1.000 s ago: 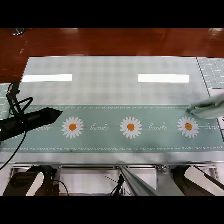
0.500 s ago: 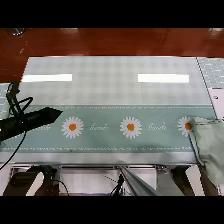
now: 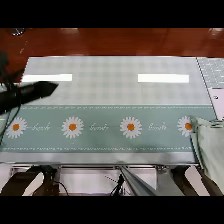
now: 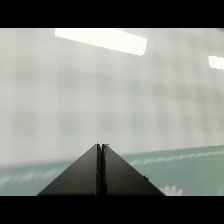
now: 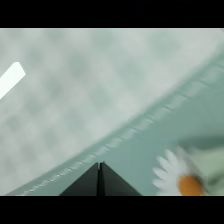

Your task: Fold the shirts.

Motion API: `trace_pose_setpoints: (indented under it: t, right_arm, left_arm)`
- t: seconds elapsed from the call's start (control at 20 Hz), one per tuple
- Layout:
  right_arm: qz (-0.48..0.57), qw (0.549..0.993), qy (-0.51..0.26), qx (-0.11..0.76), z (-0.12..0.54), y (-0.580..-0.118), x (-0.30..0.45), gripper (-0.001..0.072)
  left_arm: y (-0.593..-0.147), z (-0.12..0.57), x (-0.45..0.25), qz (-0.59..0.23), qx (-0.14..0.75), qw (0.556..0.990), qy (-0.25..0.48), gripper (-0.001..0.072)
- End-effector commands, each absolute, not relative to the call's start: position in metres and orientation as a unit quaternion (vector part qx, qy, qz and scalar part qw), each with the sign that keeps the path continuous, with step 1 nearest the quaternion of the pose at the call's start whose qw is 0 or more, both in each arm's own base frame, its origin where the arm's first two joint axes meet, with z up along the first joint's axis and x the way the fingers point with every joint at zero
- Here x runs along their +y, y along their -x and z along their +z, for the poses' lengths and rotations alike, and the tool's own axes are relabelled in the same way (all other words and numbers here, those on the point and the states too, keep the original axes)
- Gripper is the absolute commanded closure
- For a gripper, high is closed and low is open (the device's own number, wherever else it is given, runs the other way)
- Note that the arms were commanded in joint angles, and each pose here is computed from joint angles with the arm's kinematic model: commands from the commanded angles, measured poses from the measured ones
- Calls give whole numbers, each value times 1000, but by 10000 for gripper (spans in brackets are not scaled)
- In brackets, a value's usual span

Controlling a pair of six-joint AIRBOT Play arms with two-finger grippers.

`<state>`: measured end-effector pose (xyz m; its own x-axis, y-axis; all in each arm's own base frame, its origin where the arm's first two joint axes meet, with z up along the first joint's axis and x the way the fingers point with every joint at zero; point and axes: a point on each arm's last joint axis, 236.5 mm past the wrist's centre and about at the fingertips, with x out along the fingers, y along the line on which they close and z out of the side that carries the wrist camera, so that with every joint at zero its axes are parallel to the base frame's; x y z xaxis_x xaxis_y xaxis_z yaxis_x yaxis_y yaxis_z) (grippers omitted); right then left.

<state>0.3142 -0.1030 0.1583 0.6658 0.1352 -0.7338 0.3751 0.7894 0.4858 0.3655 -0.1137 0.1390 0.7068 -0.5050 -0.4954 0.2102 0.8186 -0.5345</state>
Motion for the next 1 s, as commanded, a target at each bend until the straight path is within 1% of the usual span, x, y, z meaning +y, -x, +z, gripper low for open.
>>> trace_pose_setpoints:
  t: [0.0, 0.1, 0.2, 0.3, 0.35, 0.4, 0.45, 0.5, 0.6, 0.95]
  right_arm:
    - [121, 901, -242, 340, 203, -413, 26, 686]
    - [152, 895, -170, 383, 162, -431, 85, 685]
    - [147, 861, -102, 477, 92, -425, 119, 685]
    - [97, 808, -32, 580, 21, -404, 110, 685]
    - [50, 781, -20, 622, -6, -393, 93, 685]
    - [11, 761, -21, 649, -23, -384, 80, 685]
    - [-8, 749, -18, 663, -32, -379, 73, 685]
    - [-10, 747, -15, 665, -34, -379, 71, 685]
    - [-11, 754, -13, 657, -30, -383, 70, 685]
    - [-12, 752, -14, 658, -30, -381, 70, 685]
  left_arm:
    - [-409, 207, -171, -312, 305, 882, 179, 683]
    - [-415, 201, -205, -342, 338, 869, 119, 683]
    - [-415, 149, -211, -301, 406, 859, 77, 683]
    - [-409, 73, -186, -226, 489, 841, 47, 681]
    - [-401, 42, -172, -194, 528, 825, 51, 681]
    - [-392, 25, -165, -181, 556, 809, 63, 681]
    - [-385, 19, -164, -181, 571, 798, 69, 681]
    - [-384, 20, -163, -182, 572, 797, 68, 681]
    - [-385, 25, -163, -185, 566, 801, 64, 681]
    - [-385, 20, -164, -185, 571, 798, 64, 681]
